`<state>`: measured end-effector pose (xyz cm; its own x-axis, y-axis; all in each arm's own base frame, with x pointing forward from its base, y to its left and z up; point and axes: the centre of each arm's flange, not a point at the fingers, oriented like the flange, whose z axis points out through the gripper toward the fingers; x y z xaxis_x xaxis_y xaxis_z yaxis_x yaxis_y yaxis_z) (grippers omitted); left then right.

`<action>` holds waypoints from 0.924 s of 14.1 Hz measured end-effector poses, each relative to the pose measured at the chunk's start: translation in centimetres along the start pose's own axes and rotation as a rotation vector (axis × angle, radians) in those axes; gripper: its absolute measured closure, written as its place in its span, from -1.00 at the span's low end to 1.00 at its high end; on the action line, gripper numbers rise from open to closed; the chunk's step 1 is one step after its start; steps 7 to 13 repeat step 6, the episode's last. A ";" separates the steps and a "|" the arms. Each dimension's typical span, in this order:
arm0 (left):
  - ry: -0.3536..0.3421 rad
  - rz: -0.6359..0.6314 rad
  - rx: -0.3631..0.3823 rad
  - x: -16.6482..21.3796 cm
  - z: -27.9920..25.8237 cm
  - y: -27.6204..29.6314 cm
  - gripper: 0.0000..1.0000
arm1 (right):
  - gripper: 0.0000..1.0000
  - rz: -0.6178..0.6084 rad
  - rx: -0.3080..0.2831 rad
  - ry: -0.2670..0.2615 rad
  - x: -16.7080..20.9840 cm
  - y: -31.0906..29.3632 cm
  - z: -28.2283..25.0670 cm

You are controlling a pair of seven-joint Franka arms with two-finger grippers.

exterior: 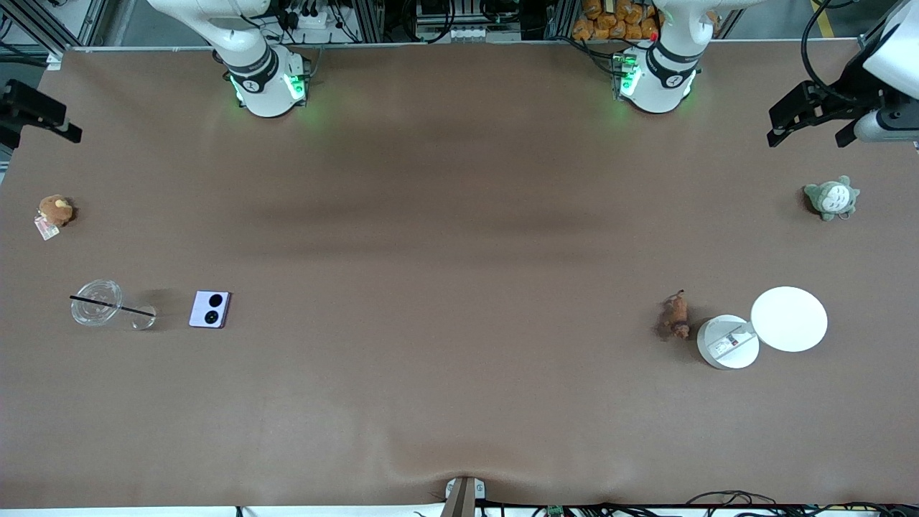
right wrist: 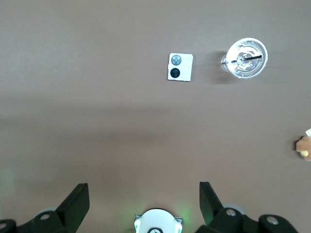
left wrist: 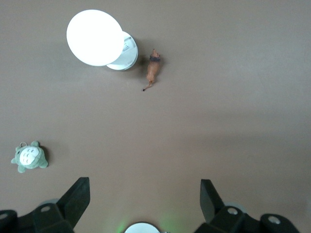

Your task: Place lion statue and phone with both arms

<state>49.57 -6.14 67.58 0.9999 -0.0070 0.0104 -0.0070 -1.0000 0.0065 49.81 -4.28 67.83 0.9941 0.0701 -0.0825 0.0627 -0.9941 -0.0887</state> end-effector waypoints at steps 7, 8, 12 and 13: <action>-0.017 0.002 -0.002 0.5 0.0 0.0 -1.00 | -1.00 -0.149 -0.074 0.018 0.3 -1.5 -0.4; -0.017 0.002 -0.002 0.5 0.0 0.0 -1.00 | -1.00 -0.149 -0.074 0.018 0.3 -1.5 -0.4; -0.017 0.002 -0.002 0.5 0.0 0.0 -1.00 | -1.00 -0.149 -0.074 0.018 0.3 -1.5 -0.4; -0.017 0.002 -0.002 0.5 0.0 0.0 -1.00 | -1.00 -0.149 -0.074 0.018 0.3 -1.5 -0.4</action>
